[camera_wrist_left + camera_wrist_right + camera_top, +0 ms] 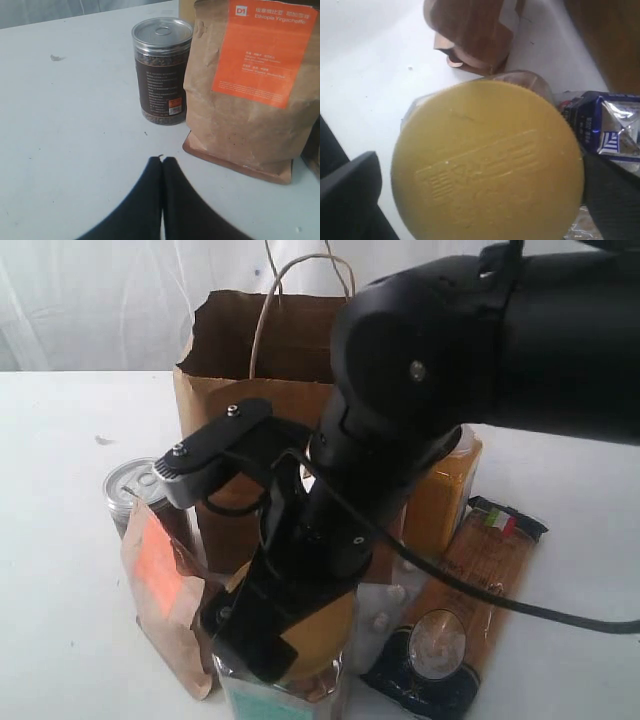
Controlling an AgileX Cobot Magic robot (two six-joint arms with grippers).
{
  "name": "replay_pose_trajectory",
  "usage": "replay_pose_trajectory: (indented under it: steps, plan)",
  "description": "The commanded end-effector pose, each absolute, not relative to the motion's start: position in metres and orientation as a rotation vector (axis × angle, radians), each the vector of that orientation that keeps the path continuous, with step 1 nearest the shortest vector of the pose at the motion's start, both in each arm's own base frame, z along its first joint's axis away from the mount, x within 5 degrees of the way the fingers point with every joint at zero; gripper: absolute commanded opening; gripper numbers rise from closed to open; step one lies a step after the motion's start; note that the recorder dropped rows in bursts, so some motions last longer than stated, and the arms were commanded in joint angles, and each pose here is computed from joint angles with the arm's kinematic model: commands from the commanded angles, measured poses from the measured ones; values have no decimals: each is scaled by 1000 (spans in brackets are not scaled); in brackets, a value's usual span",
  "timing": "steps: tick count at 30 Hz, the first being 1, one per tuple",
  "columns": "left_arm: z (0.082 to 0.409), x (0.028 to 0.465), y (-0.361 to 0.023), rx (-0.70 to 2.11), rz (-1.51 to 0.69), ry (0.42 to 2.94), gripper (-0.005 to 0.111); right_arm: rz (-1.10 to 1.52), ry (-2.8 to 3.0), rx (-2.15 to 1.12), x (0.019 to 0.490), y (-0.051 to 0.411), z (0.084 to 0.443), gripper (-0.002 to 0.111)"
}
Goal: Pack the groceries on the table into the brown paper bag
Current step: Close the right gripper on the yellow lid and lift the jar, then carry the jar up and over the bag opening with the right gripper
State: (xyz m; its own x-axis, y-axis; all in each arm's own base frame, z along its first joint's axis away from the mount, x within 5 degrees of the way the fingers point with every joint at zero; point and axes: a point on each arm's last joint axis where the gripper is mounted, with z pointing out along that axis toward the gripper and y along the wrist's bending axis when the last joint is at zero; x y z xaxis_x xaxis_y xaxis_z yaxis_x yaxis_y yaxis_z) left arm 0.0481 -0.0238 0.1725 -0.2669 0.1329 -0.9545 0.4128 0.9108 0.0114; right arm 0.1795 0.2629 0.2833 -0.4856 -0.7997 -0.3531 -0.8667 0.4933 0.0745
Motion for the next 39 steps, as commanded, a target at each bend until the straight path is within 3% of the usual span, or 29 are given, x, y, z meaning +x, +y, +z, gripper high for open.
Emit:
replay_pose_trajectory:
  steps: [1, 9, 12, 14, 17, 20, 28, 39]
  plan:
    - [171, 48, -24, 402, -285, 1846, 0, 334, 2487, -1435, 180, 266, 276, 104]
    - [171, 48, -24, 402, -285, 1846, 0, 252, 2544, -1490, 184, 268, 259, 102]
    - [171, 48, -24, 402, -285, 1846, 0, 219, 2554, -1509, 184, 266, 257, 92]
    - [171, 48, -24, 402, -285, 1846, 0, 211, 2553, -1512, 184, 265, 257, 75]
    - [171, 48, -24, 402, -285, 1846, 0, 223, 2573, -1456, 184, 264, 261, 35]
    - [171, 48, -24, 402, -285, 1846, 0, 261, 2568, -1369, 181, 261, 274, 3]
    - [171, 48, -24, 402, -285, 1846, 0, 345, 2445, -1223, 159, 227, 335, 0]
    - [171, 48, -24, 402, -285, 1846, 0, 250, 2225, -976, 137, 163, 438, 0]
